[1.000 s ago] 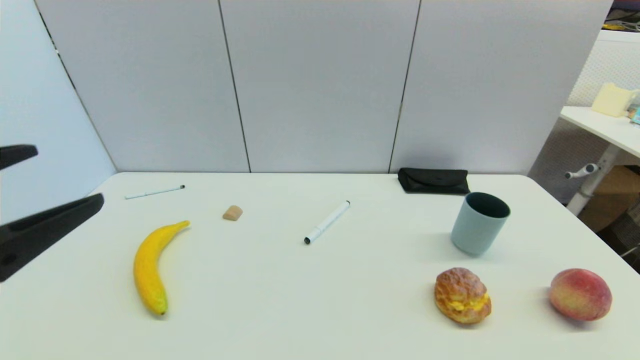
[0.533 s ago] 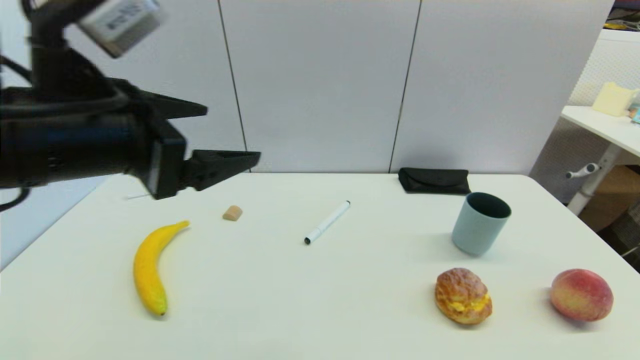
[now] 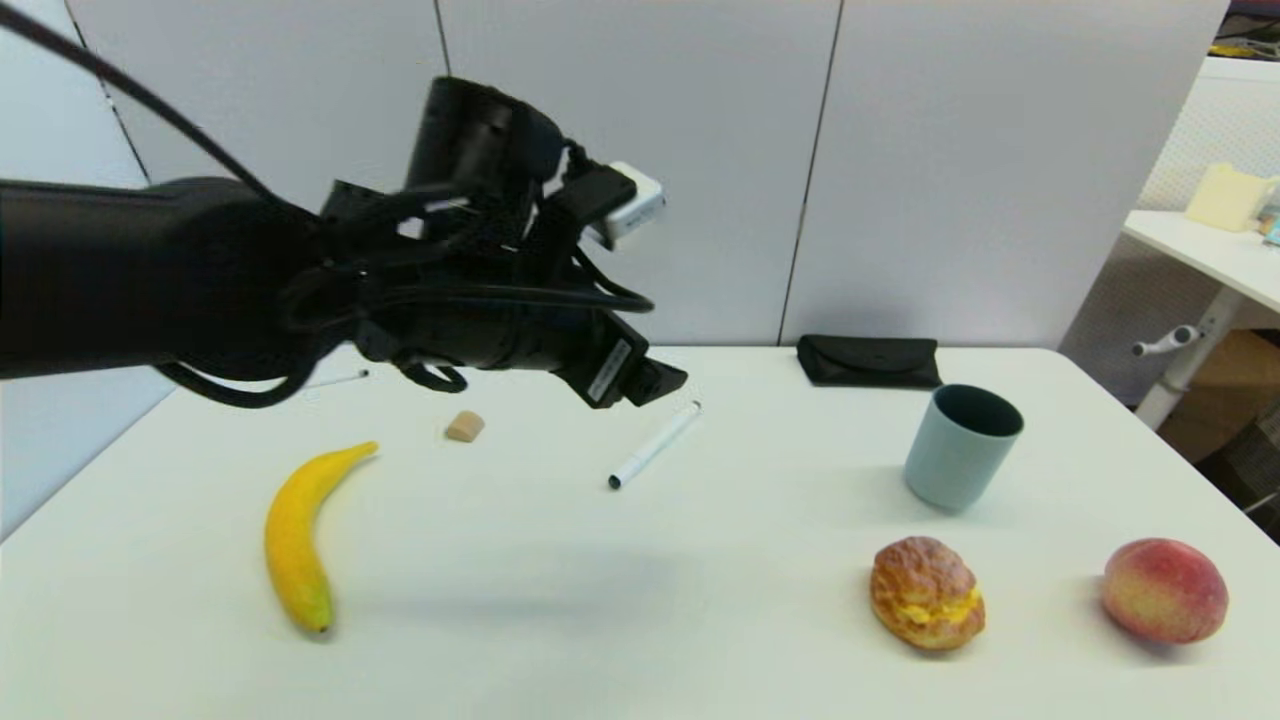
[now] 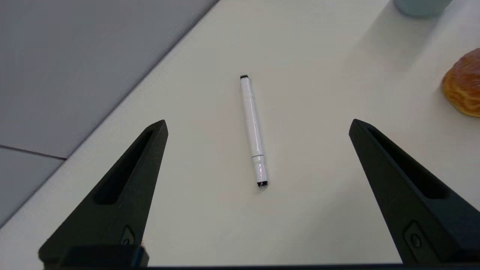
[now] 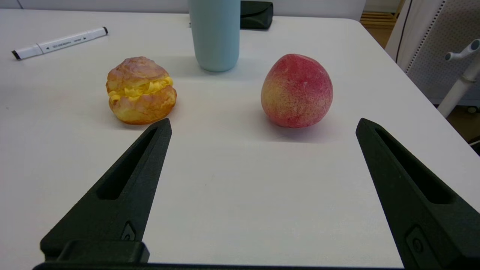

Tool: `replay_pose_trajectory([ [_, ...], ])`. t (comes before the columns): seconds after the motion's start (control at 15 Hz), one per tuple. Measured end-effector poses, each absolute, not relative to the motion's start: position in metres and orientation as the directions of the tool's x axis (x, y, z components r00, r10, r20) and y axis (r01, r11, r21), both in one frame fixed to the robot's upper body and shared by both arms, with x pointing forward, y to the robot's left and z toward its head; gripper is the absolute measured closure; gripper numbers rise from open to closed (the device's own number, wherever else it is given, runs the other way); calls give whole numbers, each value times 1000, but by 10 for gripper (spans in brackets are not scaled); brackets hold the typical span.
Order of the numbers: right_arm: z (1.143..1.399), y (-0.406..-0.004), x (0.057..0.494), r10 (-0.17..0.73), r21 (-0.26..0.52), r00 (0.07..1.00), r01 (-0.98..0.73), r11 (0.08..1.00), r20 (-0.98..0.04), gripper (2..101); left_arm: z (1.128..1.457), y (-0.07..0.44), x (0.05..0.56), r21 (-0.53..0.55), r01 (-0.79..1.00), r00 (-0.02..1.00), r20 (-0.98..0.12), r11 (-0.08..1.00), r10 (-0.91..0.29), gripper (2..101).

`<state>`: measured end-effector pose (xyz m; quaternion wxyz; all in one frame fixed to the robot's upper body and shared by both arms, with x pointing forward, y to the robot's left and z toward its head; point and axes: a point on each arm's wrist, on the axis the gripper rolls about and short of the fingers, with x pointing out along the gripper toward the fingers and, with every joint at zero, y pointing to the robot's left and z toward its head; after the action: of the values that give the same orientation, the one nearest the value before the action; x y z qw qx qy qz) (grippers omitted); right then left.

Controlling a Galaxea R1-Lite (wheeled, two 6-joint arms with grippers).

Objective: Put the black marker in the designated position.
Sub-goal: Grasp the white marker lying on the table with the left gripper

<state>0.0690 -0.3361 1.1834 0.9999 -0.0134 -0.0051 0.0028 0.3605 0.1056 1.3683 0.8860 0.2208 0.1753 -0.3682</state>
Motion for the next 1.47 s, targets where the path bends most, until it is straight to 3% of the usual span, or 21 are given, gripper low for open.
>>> replay_pose_trajectory([
  [0.33, 1183, -336, 69, 6, -27, 1000, -6, 1000, 10, 50, 1315, 83, 394, 202, 712, 636, -591, 672, -496, 53],
  [0.6, 1183, -336, 69, 6, -27, 1000, -5, 1000, 10, 50, 1292, 76, 411, 172, 676, 626, -647, 716, -435, 53],
  [1.0, 1183, -336, 69, 6, -27, 1000, -5, 1000, 10, 50, 1280, 71, 422, 144, 686, 544, -752, 713, -372, 53],
  [1.47, 1183, -336, 69, 6, -27, 1000, -5, 1000, 10, 50, 1271, 63, 431, 143, 688, 534, -764, 712, -362, 53],
])
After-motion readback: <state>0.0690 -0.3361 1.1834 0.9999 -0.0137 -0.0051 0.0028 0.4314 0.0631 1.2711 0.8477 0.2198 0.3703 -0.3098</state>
